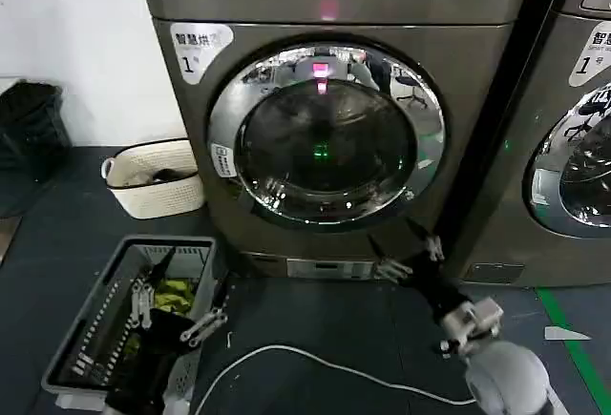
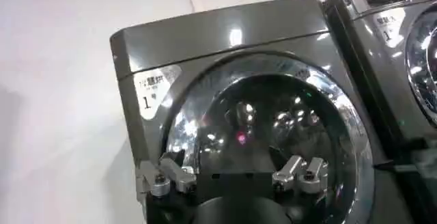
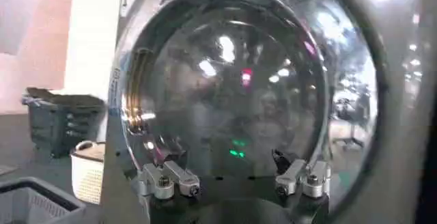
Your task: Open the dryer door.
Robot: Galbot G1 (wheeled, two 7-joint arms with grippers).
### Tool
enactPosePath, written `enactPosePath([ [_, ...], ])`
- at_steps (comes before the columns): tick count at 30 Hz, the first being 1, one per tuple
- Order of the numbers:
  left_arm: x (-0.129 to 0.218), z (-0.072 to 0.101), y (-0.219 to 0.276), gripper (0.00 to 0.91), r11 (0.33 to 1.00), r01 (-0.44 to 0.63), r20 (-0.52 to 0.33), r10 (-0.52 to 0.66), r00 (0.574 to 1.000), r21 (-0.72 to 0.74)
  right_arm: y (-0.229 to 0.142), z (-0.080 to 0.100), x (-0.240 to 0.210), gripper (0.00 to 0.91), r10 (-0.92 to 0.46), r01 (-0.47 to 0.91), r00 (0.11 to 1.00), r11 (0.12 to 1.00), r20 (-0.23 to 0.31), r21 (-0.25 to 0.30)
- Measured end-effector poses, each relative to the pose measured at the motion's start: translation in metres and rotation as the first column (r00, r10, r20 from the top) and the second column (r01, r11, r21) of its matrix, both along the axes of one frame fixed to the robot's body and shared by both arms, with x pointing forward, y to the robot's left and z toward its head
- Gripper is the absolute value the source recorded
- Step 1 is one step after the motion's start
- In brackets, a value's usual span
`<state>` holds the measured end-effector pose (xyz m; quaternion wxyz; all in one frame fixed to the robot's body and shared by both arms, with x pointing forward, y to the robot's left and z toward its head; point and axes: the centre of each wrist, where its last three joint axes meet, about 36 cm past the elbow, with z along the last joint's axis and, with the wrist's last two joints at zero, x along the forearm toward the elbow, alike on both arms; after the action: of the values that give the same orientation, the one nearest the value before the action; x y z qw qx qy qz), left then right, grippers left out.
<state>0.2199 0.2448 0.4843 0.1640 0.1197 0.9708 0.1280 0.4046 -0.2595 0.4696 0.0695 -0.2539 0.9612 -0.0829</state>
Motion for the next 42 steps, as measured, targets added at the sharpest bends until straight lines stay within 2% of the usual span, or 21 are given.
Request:
enactPosePath([
  [10, -0.002, -0.003, -0.002, 0.907, 1.0, 0.014, -0.006, -0.014, 1.0, 0.014, 0.022, 0.015, 0.056, 0.907, 0.092, -0.092, 0.995, 0.996, 0.033, -0.001],
  [19, -0.003, -0.003, -0.001, 0.907, 1.0, 0.006, -0.002, -0.006, 1.0, 0.024, 0.052, 0.016, 0.094, 0.907, 0.149, -0.149, 0.988, 0.989, 0.031, -0.007],
  [42, -0.007, -0.007, -0.004, 0.907, 1.0, -0.005, -0.005, 0.005, 1.0, 0.027, 0.136, 0.03, 0.156, 0.907, 0.261, -0.261, 0.965, 0.965, 0.037, -0.023],
])
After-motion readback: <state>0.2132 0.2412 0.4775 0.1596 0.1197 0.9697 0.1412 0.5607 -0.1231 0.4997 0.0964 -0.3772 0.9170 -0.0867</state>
